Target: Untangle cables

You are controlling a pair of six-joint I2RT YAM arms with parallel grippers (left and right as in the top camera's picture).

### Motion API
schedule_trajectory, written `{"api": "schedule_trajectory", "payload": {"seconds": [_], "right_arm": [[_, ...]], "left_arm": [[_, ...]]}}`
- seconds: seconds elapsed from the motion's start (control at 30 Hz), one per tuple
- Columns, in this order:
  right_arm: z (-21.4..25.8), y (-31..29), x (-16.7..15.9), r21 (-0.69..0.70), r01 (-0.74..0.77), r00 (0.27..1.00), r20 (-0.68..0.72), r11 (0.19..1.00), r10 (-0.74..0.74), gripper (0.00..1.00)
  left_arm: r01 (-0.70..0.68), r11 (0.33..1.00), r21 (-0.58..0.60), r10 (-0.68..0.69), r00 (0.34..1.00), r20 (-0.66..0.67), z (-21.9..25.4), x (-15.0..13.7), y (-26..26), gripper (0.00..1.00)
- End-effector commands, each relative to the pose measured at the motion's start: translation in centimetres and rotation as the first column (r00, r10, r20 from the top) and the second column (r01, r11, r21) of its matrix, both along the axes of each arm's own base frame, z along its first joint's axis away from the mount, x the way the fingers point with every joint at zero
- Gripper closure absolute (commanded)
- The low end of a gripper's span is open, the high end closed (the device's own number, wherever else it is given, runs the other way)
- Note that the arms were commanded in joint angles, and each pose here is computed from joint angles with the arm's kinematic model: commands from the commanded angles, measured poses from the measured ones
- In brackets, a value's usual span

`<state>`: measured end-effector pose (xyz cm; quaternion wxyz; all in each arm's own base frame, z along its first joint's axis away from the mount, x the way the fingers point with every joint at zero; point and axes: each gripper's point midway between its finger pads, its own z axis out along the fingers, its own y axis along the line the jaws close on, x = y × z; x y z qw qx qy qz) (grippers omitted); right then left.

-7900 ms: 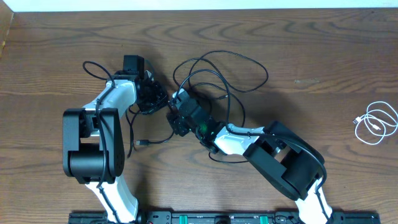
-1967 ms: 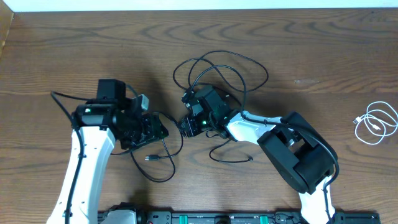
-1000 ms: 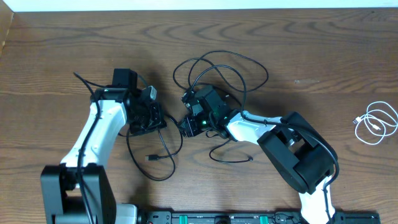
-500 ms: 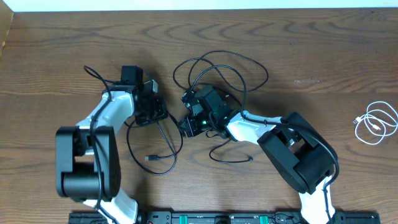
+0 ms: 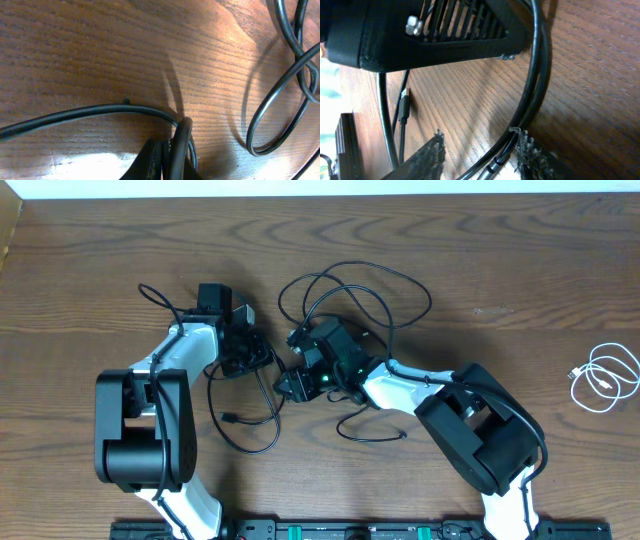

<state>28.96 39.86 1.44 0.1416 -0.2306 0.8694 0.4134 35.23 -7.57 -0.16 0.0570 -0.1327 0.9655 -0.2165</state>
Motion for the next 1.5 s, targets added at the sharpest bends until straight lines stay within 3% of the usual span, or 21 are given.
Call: {"api": "schedule_trajectory", "payload": {"seconds": [0.0, 0.47, 1.13, 1.47], "right_arm": [[-1.3, -0.2, -0.9, -0.044, 0.003, 1.000, -0.014, 0.999, -0.003, 0.50], [-1.3, 0.4, -2.9, -0.033, -0.055, 0.996, -0.065, 0.998, 0.053, 0.34], [-1.5, 0.7, -4.4, -0.036, -0.093, 0.991, -0.097, 0.995, 0.089, 0.32], [-2.6, 0.9, -3.4, -0.132, 0.074, 0.994, -0.073, 0.989, -0.084, 0.36]], "left_arm": [[-0.024, 0.997, 0.069, 0.029, 0.997, -0.065, -2.3, -0.8, 1.1, 0.92], [-0.030, 0.997, 0.069, 0.034, 0.997, -0.067, -2.3, -0.8, 1.1, 0.92], [-0.030, 0.997, 0.069, 0.035, 0.997, -0.067, -2.3, -0.8, 1.1, 0.92], [-0.053, 0.997, 0.062, 0.058, 0.995, -0.077, -2.3, -0.9, 1.1, 0.92]]}}
